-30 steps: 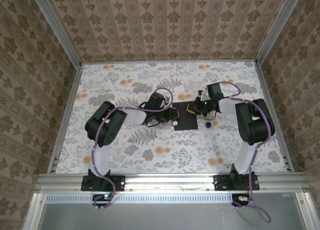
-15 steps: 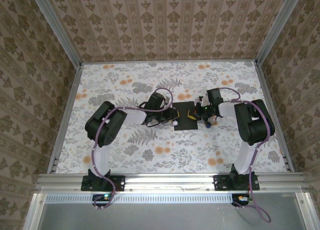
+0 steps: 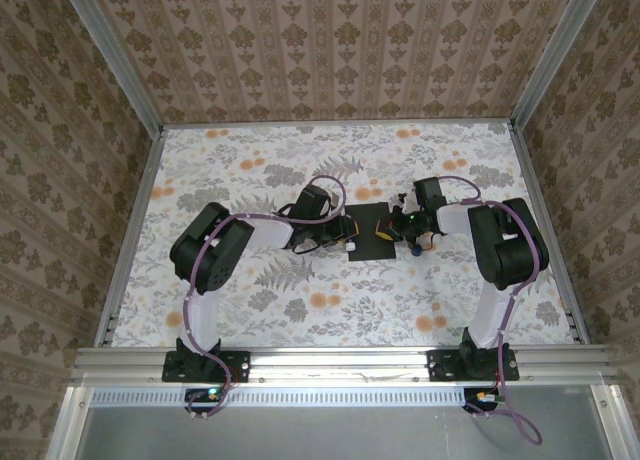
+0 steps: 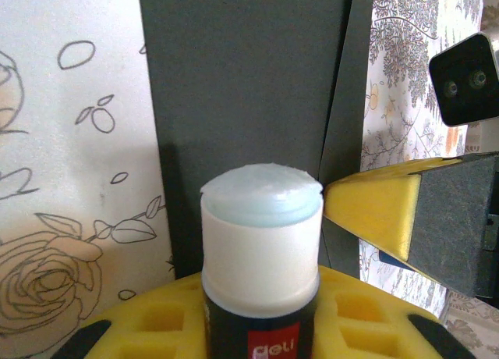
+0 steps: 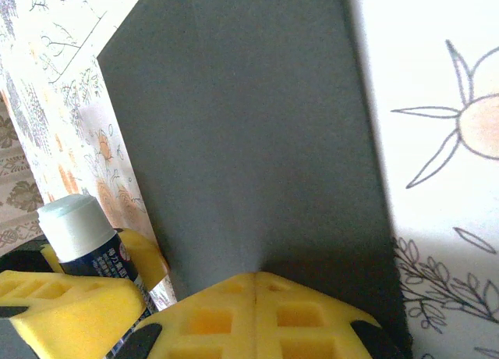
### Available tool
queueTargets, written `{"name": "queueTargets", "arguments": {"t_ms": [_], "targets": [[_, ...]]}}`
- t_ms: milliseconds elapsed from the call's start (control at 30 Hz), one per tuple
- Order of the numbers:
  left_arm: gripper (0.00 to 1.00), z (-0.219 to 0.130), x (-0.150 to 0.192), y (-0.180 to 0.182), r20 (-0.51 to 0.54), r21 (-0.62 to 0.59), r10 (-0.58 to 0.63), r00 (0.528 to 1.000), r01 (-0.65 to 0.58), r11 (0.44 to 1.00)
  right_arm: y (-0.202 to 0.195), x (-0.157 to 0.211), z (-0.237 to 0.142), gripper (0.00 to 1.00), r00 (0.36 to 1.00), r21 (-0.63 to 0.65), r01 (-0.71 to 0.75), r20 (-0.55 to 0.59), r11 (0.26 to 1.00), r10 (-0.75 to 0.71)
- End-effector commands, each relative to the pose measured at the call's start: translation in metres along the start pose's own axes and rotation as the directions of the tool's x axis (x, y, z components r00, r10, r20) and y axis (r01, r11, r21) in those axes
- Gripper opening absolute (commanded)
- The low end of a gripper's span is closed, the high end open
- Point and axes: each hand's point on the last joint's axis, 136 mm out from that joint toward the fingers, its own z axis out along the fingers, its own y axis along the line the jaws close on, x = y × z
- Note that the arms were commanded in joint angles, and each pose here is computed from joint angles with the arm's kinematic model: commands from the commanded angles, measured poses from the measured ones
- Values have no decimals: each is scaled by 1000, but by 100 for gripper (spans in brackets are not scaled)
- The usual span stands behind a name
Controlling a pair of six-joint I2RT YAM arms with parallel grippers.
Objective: Place the letter into the envelope and seal it
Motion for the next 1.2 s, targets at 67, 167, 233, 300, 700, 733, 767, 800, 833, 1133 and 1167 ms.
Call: {"name": "queueTargets", "arguments": {"t_ms": [67, 167, 233, 300, 700, 733, 767, 800, 833, 1133, 1167], "targets": [[0, 5, 7, 0, -21, -1, 26, 999, -26, 1000, -3, 2, -3, 0, 1000, 30, -11, 11, 999, 11], [0, 4, 7, 0, -19, -3, 28, 999, -29, 1000, 8, -6, -7, 0, 1000, 15, 3, 26, 1000, -3], [0, 3, 8, 0, -20, -5, 30, 999, -30, 1000, 16, -12, -9, 0, 999, 3, 18, 37, 1000, -18], [0, 2, 8, 0, -19, -7, 30, 999, -30, 1000, 19, -19, -9, 0, 999, 2, 25, 42, 1000, -25], [0, 0, 9, 2, -20, -17, 37, 999, -37, 999, 2, -39, 10, 0, 999, 32, -4, 44, 999, 3], [0, 0, 9, 2, -16, -16, 36, 999, -36, 999, -1, -38, 11, 0, 999, 39, -6, 43, 999, 5], [0, 0, 9, 2, -18, -16, 35, 999, -35, 999, -4, -38, 12, 0, 999, 47, -10, 41, 999, 8], [0, 0, 10, 2, -18, -16, 36, 999, -37, 999, -7, -37, 13, 0, 999, 55, -15, 37, 998, 13], [0, 0, 10, 3, -18, -17, 33, 999, -34, 999, -10, -36, 14, 0, 999, 61, -17, 35, 998, 15], [0, 2, 10, 3, -21, -14, 31, 999, -32, 999, 8, -37, -4, 0, 998, 33, 10, 67, 999, -12], [0, 3, 10, 3, -21, -13, 31, 999, -32, 999, 13, -37, -8, 0, 997, 26, 17, 73, 1000, -19]]}}
